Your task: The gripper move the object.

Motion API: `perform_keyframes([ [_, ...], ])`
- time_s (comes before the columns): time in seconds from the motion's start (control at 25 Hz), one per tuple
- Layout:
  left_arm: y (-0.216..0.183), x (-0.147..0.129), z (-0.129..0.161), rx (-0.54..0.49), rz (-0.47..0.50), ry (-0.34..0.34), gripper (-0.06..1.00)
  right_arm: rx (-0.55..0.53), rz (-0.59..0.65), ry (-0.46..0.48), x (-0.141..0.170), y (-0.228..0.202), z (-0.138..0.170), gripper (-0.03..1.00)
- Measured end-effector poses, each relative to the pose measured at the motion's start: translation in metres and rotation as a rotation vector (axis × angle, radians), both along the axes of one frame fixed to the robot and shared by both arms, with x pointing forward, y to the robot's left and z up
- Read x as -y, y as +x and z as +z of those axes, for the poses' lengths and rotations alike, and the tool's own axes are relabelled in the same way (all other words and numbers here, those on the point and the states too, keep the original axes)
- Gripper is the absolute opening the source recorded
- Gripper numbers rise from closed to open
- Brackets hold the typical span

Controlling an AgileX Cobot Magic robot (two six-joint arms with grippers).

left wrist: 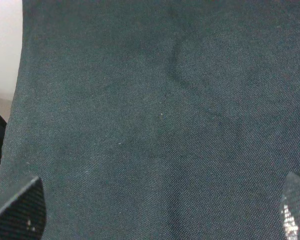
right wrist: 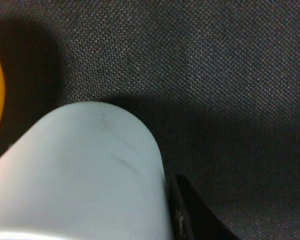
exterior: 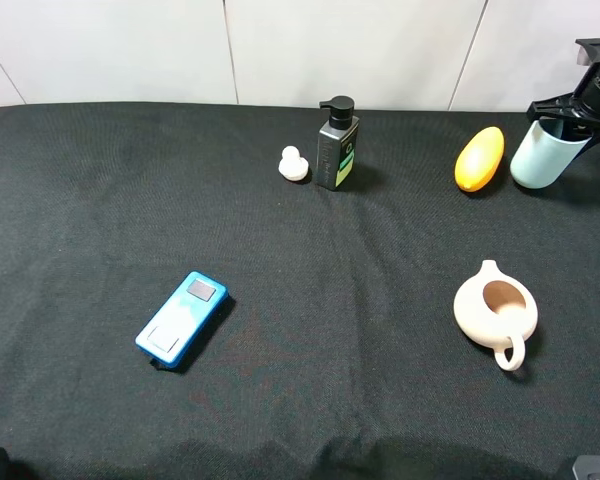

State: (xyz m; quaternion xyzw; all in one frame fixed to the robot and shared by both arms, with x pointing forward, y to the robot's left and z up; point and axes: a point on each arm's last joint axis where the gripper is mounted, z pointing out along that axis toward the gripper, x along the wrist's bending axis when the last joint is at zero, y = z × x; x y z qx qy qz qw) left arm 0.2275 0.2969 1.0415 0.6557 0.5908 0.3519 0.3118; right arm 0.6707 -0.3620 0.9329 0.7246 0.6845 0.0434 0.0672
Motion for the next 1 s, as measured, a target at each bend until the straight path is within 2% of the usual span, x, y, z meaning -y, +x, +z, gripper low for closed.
perform_keyframes([
  [0.12,0.0000,0.0000,0.0000,0.000,0.000,0.000,0.99,0.000,0.000,0.000,0.0000,0.0000,0.0000,0.10],
  [0.2,0.0000,0.0000,0.0000,0.000,0.000,0.000,0.99,0.000,0.000,0.000,0.0000,0.0000,0.0000,0.19],
  [0.36,0.0000,0.0000,0.0000,0.000,0.000,0.000,0.99,0.000,0.000,0.000,0.0000,0.0000,0.0000,0.46],
  [0.48,0.0000,0.0000,0.0000,0.000,0.000,0.000,0.99,0.000,0.000,0.000,0.0000,0.0000,0.0000,0.55],
  [1.0,0.0000,0.0000,0.0000,0.000,0.000,0.000,0.99,-0.038,-0.001,0.005,-0.0004,-0.0035,-0.0001,0.58],
])
